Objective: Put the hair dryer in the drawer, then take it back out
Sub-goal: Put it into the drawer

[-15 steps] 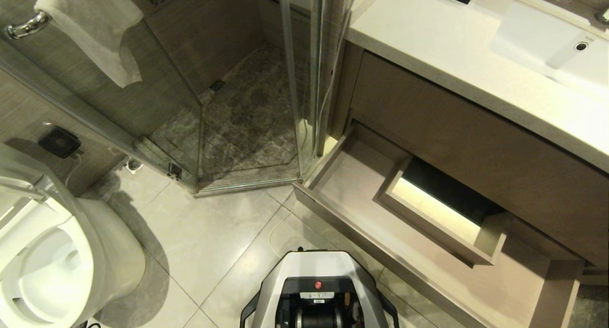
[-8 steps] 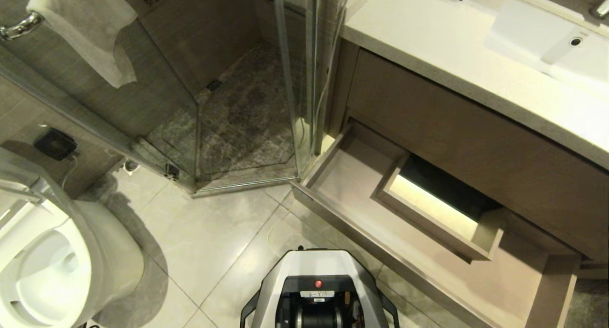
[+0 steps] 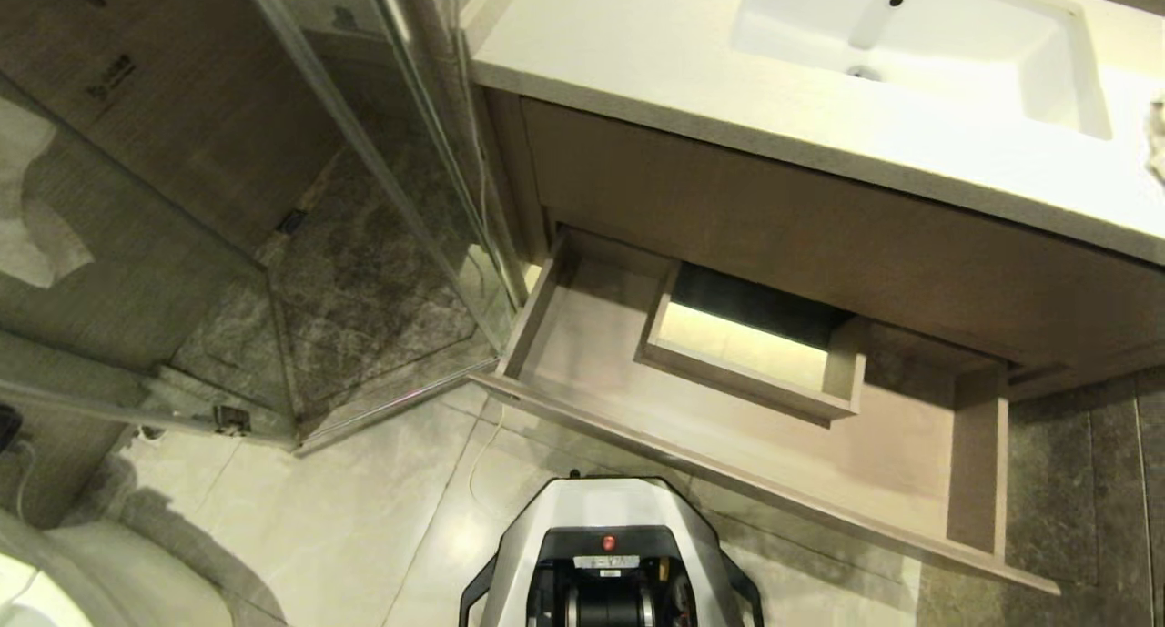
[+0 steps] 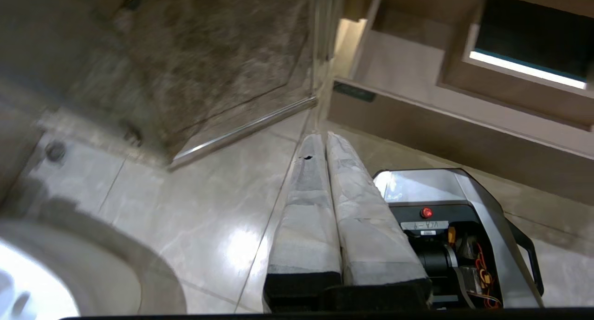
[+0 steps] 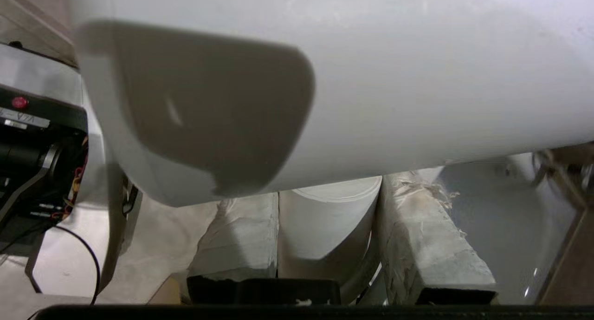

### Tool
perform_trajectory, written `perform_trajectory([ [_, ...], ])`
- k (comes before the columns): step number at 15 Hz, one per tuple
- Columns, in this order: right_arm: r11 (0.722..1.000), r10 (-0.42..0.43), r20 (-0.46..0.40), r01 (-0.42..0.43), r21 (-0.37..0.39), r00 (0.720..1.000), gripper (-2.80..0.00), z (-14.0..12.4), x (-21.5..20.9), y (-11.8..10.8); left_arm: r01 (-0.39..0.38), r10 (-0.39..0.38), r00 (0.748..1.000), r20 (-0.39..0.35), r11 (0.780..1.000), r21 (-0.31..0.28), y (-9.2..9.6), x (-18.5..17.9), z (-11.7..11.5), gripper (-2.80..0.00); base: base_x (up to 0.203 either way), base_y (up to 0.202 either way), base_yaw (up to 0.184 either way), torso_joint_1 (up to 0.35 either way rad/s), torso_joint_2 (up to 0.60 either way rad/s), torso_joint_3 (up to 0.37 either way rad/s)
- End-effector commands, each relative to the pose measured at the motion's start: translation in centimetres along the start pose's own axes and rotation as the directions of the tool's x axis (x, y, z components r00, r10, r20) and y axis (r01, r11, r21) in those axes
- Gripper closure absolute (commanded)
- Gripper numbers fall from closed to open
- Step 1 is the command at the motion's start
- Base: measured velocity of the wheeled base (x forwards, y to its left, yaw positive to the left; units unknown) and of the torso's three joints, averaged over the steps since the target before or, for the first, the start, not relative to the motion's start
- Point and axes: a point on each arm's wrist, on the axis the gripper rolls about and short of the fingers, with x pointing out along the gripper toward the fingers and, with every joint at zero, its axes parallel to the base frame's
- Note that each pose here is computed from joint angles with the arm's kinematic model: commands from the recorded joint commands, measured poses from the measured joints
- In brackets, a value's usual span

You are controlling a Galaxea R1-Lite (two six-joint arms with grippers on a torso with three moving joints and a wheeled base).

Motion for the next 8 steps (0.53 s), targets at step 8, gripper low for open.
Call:
perform_trajectory([
  [8,1.0,0.03,-0.045,-0.031,-0.004,0.999,0.0,-1.0,-1.3,0.4,0.0,0.0,1.0,0.0,1.0,0.0,0.0,0.0,0.0,0.0,0.002,0.009,-0.171,0.001,0.0,0.002],
])
